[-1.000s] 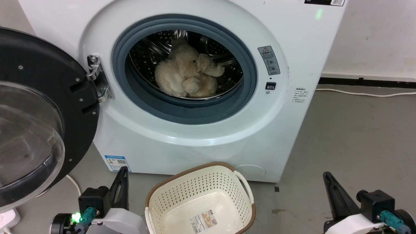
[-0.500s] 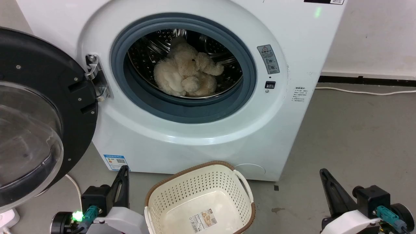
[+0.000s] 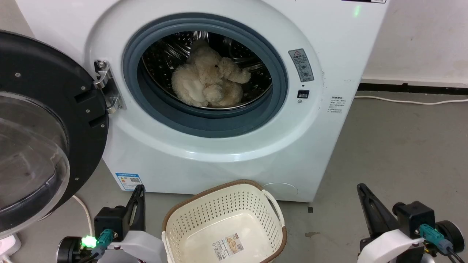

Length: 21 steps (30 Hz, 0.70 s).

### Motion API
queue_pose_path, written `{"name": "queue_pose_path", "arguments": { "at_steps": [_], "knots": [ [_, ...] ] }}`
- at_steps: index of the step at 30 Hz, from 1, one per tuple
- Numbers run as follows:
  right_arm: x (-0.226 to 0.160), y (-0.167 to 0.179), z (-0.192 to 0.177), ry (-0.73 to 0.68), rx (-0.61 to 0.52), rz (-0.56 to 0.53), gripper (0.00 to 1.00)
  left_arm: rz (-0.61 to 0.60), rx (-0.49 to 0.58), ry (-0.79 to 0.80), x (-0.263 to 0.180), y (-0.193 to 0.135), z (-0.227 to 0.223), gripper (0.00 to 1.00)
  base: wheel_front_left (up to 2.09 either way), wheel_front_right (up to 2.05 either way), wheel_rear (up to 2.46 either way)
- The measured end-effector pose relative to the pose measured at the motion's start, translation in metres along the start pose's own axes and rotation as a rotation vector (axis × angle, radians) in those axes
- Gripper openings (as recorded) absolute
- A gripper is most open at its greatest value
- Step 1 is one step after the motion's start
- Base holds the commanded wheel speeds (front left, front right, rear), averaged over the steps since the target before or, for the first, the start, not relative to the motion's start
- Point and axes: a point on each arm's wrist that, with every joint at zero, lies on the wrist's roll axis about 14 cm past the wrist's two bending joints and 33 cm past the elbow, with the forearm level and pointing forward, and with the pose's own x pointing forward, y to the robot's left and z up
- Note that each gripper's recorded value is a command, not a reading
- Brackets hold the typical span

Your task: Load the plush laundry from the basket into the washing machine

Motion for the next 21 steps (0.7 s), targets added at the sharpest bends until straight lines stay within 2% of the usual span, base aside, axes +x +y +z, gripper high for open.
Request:
{"name": "queue_pose_path", "arguments": {
  "at_steps": [21],
  "knots": [
    [0.0027, 0.0003, 0.0036, -0.009, -0.002, 0.002, 0.0, 0.007, 0.008, 0.001, 0.0001, 0.0017, 0.0001, 0.0, 0.0, 0.0, 0.0]
  ]
}}
